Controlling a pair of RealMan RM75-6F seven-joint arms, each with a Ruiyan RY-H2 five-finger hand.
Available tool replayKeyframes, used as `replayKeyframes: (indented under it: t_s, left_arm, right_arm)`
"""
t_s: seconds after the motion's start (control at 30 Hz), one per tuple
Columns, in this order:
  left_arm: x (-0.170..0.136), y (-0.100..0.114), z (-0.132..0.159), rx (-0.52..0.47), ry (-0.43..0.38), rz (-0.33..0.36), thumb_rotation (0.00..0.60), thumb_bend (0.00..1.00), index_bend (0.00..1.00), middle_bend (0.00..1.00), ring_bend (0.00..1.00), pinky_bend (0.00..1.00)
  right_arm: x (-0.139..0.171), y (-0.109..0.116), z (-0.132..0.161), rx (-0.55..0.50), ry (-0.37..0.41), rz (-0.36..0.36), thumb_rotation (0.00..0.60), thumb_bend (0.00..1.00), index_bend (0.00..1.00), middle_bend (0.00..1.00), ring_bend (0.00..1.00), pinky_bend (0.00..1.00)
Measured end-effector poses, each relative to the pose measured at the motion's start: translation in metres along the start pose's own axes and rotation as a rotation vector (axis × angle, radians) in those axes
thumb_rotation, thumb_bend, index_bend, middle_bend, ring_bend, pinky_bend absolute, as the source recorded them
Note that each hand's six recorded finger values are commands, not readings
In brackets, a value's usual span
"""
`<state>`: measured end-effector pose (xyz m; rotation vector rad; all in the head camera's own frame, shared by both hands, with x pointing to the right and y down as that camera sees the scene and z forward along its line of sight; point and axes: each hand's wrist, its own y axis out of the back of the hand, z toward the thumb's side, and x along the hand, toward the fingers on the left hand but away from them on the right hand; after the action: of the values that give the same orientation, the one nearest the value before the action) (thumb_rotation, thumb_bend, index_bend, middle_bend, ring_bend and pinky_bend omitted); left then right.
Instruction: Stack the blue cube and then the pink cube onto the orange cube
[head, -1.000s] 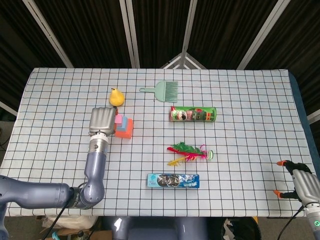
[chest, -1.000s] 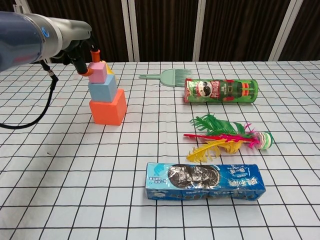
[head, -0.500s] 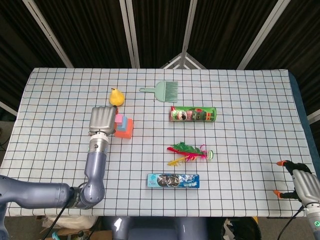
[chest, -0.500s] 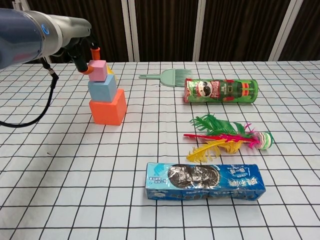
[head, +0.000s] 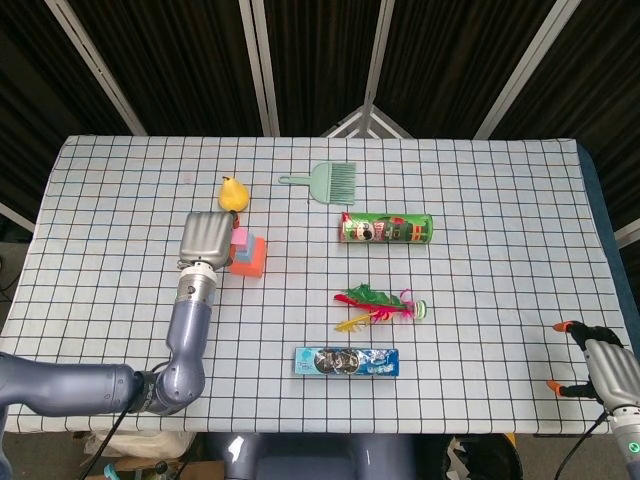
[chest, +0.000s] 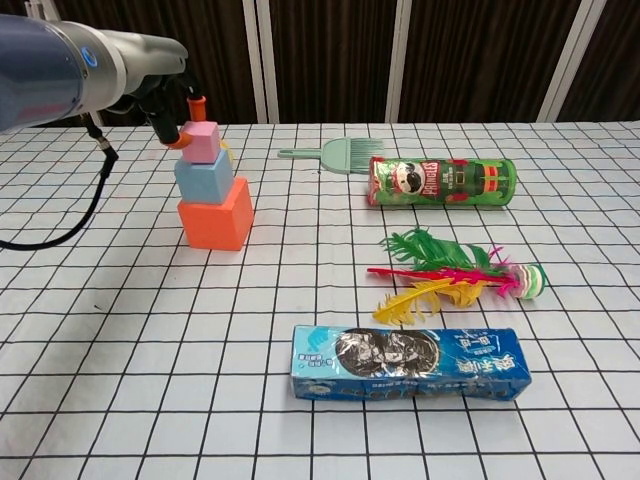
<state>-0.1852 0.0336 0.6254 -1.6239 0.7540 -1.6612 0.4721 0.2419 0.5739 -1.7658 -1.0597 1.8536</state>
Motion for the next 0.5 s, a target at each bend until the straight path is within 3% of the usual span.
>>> replayKeyframes:
  t_s: [0.5]
  left_arm:
    - [-0.0019, 0.0036, -0.0063, 0.008, -0.017, -0.009, 0.6, 0.47, 0.44, 0.87, 0.75, 0.86]
  right_arm:
    - [0.0001, -0.0004, 0.0005, -0.001, 0.001, 0.004, 0.6, 0.17, 0.25, 0.2, 0.19, 0.1]
